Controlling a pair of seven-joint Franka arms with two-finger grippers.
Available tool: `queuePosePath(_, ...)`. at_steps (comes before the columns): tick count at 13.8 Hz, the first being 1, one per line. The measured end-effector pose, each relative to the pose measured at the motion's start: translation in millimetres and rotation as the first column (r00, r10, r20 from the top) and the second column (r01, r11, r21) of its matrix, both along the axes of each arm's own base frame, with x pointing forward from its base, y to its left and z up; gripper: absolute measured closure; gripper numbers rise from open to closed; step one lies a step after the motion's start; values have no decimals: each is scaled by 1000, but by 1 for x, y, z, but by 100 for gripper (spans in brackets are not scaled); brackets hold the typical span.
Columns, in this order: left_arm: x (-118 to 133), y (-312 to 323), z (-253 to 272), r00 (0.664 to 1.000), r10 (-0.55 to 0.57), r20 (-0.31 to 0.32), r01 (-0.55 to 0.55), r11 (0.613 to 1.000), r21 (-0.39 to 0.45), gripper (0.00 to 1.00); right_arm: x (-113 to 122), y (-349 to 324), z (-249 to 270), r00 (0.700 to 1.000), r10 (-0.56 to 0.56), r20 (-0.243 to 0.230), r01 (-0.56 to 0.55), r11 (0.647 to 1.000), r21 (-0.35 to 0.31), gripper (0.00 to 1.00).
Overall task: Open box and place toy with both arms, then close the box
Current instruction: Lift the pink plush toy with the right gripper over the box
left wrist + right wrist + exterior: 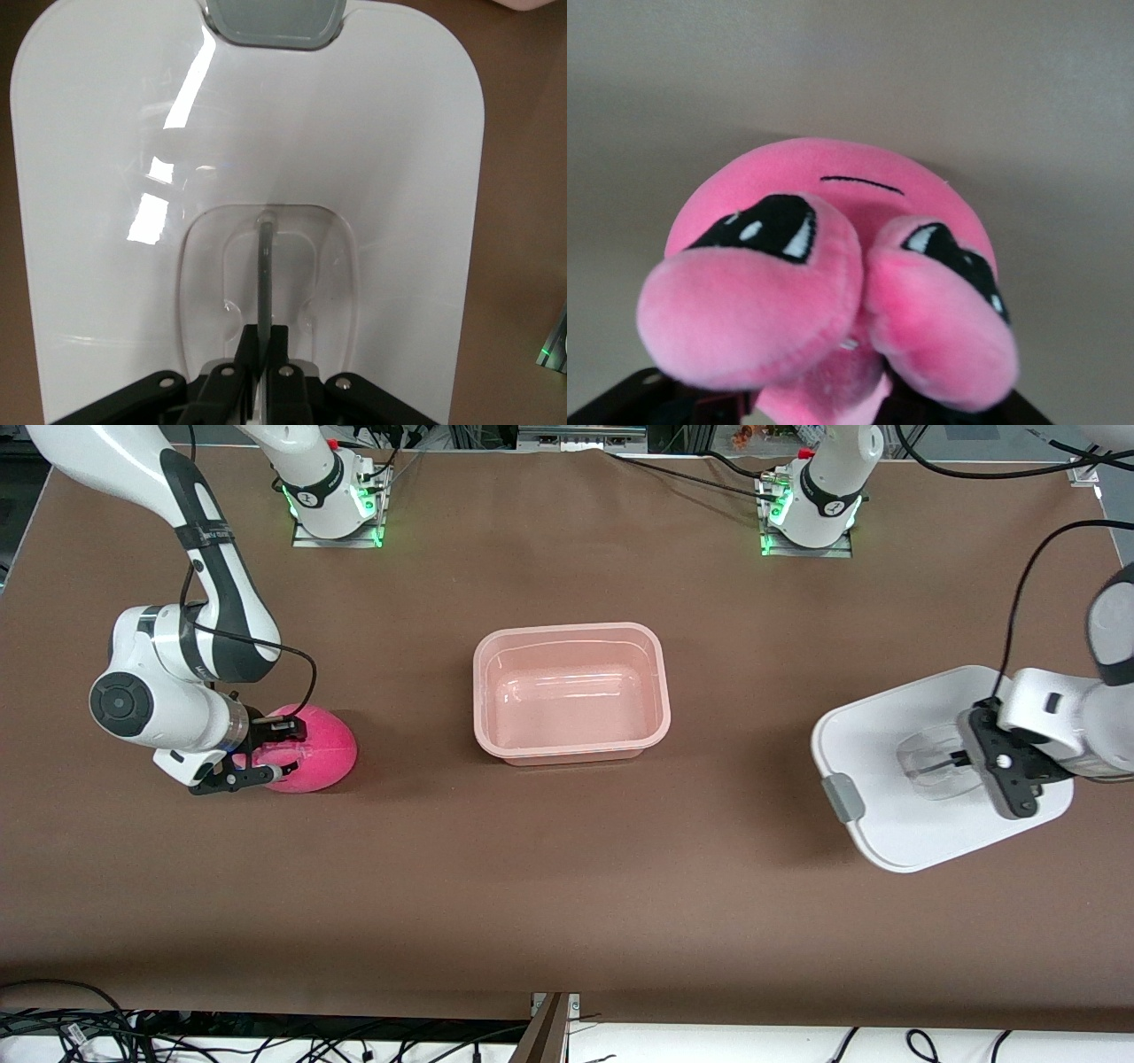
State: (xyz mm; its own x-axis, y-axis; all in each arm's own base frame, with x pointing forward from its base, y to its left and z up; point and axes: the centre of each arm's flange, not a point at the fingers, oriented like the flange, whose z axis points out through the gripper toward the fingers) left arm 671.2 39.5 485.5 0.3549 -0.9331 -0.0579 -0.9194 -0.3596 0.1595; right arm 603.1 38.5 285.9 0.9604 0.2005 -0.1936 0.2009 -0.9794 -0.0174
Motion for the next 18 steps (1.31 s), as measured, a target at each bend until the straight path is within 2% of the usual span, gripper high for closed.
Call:
queuePosePath(4, -3, 12, -4, 999, -24, -24, 23, 1000, -8, 93, 3, -3, 18, 993, 113, 34, -114, 993, 20, 89)
queuePosePath(8, -3, 16, -5, 999, -42, -28, 42, 999, -12, 93, 11, 6, 57, 971, 214, 105, -218, 976, 27, 92)
queuePosePath(9, -3, 18, -5, 999, -43, -28, 43, 999, -13, 93, 14, 16, 70, 955, 269, 121, -275, 961, 33, 93)
queuePosePath(11, -3, 18, -5, 999, -44, -28, 44, 999, -13, 93, 13, 49, 96, 906, 410, 108, -417, 907, 59, 93)
queuePosePath(12, -3, 19, -5, 999, -43, -28, 43, 999, -13, 93, 12, 69, 109, 866, 489, 104, -497, 864, 75, 93)
queuePosePath(13, -3, 20, -5, 999, -42, -28, 42, 999, -13, 93, 11, 90, 122, 811, 575, 106, -584, 807, 92, 93)
queuePosePath(14, -3, 20, -6, 999, -41, -28, 41, 999, -13, 93, 7, 114, 134, 737, 667, 112, -676, 728, 110, 93)
queuePosePath(16, -3, 21, -6, 999, -41, -28, 40, 999, -13, 93, -5, 168, 159, 551, 823, 138, -834, 539, 119, 93)
queuePosePath(17, -3, 21, -6, 999, -41, -29, 40, 999, -13, 93, -13, 196, 171, 477, 866, 151, -878, 465, 109, 93)
queuePosePath(18, -3, 21, -6, 999, -41, -29, 41, 999, -13, 93, -23, 225, 183, 419, 895, 156, -908, 406, 106, 93)
